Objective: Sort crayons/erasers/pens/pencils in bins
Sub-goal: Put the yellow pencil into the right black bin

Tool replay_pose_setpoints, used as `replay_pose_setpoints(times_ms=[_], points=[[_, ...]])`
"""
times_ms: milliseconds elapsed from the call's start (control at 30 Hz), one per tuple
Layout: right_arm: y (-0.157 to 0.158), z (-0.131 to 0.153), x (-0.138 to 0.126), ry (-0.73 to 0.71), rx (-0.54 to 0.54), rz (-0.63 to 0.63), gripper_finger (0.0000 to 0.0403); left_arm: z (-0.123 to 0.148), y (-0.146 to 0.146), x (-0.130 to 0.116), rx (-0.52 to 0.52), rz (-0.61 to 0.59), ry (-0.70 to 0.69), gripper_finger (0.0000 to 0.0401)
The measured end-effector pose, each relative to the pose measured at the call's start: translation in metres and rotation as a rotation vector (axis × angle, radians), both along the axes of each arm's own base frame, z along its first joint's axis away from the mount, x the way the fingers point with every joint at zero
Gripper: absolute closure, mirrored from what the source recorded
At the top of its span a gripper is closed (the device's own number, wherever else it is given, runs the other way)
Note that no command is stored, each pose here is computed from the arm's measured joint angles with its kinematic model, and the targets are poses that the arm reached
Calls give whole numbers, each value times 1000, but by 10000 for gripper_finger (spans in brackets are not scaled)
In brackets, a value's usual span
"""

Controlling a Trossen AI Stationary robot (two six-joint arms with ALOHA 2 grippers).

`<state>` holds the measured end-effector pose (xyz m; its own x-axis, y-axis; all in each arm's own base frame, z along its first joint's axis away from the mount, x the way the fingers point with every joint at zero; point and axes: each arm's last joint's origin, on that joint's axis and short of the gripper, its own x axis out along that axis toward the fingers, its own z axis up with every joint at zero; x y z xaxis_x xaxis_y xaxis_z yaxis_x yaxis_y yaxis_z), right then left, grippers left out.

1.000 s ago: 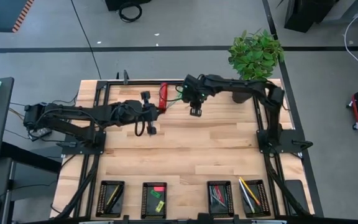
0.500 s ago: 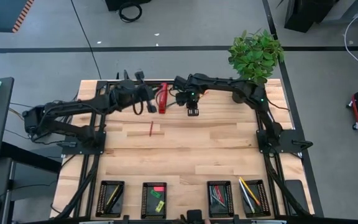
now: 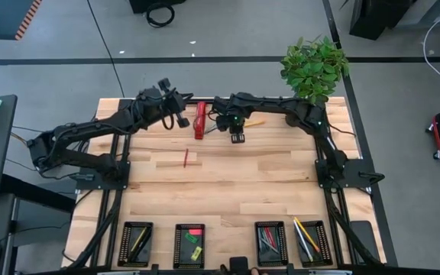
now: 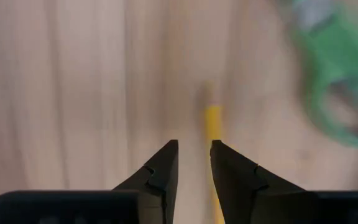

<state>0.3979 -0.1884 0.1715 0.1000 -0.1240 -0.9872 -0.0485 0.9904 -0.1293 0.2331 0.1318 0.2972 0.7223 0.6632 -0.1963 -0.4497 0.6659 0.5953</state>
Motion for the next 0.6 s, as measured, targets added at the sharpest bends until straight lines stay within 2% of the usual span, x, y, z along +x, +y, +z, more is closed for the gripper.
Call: replay_pose_setpoints(times_ms=[100, 233, 400, 600], points=[[2, 26, -2, -72, -35, 6, 302, 1, 1, 0, 28, -2, 13, 381], [-8, 31, -6, -113, -20, -10, 302, 5, 3, 0, 55, 0, -23, 387], [-22, 12, -10, -103, 86, -75, 302, 6, 3, 0, 77, 1, -17, 384], [-10, -7, -9, -55, 122, -69, 302, 6, 3, 0, 74, 0, -12, 371]])
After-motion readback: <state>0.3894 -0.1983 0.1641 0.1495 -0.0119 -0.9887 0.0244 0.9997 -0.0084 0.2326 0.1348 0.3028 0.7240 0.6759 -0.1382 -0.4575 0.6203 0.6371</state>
